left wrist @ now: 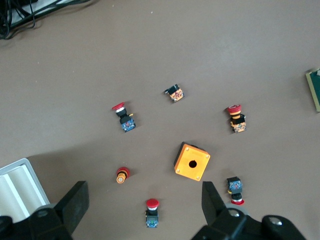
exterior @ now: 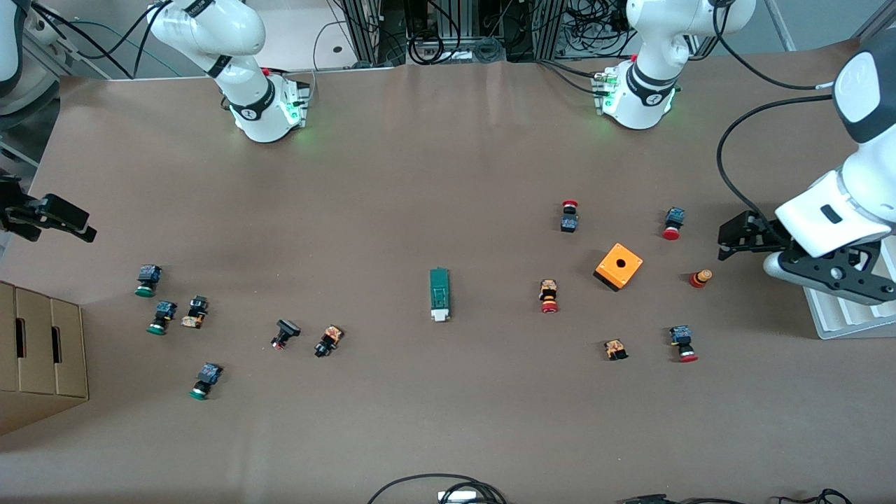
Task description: Close load switch with both arms
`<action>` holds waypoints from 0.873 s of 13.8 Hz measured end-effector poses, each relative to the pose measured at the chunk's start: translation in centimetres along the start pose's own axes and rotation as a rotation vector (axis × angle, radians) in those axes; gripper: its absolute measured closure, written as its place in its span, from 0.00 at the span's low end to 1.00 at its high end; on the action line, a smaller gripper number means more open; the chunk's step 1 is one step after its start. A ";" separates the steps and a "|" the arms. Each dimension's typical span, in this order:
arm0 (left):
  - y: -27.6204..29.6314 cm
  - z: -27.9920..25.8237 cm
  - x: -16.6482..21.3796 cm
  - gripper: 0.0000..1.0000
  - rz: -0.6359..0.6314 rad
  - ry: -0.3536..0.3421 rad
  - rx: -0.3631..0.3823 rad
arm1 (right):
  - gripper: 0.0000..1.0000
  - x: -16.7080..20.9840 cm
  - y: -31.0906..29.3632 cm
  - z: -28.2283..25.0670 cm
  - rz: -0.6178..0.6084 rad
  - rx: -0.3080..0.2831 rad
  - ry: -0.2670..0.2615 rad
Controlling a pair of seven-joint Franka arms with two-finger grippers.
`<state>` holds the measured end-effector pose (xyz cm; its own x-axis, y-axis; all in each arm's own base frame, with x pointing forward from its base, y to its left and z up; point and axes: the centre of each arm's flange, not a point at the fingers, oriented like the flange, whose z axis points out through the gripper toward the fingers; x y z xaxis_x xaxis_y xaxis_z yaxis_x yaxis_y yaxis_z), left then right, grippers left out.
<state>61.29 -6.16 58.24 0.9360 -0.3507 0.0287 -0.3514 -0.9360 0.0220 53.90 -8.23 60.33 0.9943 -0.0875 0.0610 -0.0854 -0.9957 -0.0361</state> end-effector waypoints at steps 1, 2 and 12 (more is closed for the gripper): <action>-0.2 0.2 -0.4 0.00 -0.004 0.003 0.002 | 0.00 0.0 0.0 0.0 0.000 0.000 0.000; -0.3 0.5 -0.9 0.00 -0.007 0.011 0.005 | 0.00 0.0 0.0 0.0 0.000 0.000 0.000; -4.2 0.6 -5.2 0.00 -0.047 0.000 0.012 | 0.00 0.0 -0.1 0.0 -0.023 0.000 0.000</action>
<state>57.89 -0.45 57.42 0.9515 -0.3064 0.0275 -0.3068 -0.9517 0.0117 53.93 -8.13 60.32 0.9960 -0.0649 0.0615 -0.0629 -0.9974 -0.0348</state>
